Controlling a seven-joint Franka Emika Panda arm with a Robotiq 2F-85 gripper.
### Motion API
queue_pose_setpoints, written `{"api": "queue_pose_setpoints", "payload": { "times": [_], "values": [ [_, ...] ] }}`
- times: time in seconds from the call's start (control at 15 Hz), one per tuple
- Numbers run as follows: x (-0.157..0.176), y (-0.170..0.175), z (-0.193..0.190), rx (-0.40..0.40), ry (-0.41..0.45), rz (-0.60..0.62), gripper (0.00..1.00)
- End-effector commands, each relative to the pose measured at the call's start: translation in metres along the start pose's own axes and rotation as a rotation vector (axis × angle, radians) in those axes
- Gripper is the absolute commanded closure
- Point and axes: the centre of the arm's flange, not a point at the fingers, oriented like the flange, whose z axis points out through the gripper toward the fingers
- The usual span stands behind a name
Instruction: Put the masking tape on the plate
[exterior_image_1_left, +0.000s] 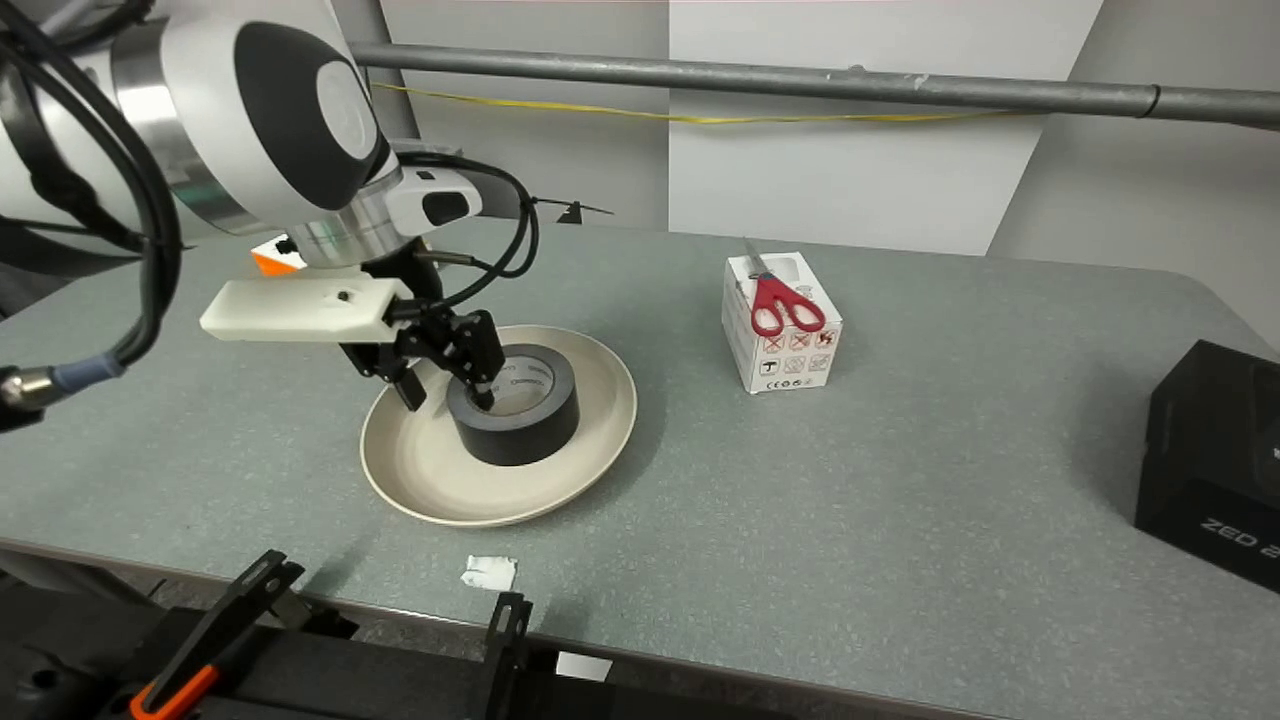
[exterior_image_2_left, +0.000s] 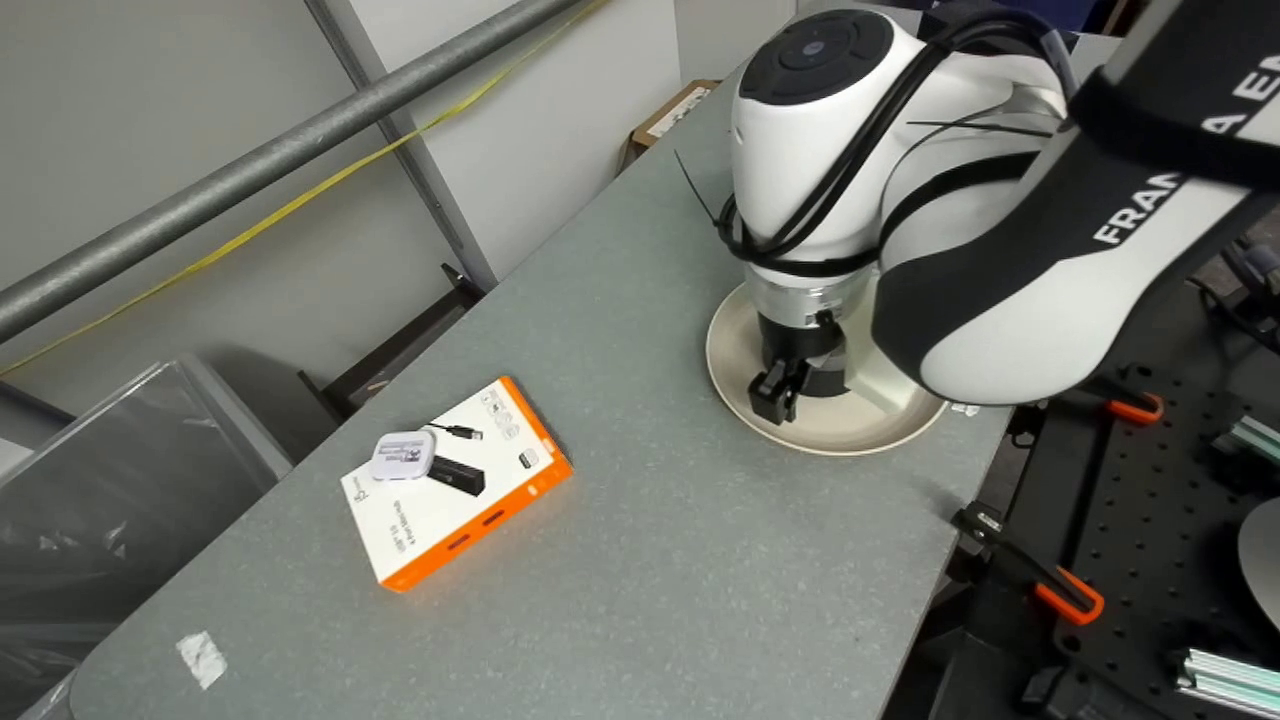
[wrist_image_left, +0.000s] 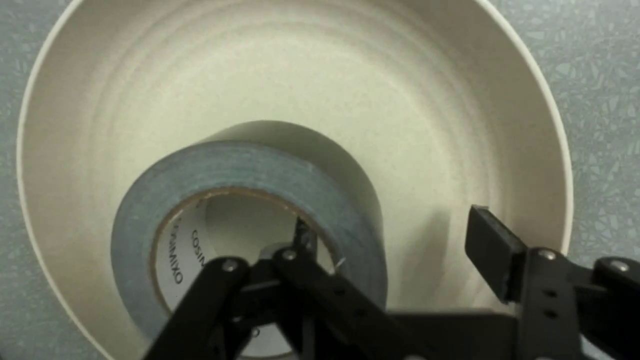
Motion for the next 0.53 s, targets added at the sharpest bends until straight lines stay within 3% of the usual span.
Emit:
{"api": "queue_pose_setpoints", "payload": {
  "times": [0.0, 0.4, 0.47],
  "values": [
    [-0.008, -0.002, -0.011, 0.023, -0.009, -0.009, 0.00],
    [0.001, 0.006, -0.027, 0.048, 0.004, 0.031, 0.00],
    [0.002, -0.001, -0.012, 0.030, 0.013, 0.027, 0.00]
  ]
}}
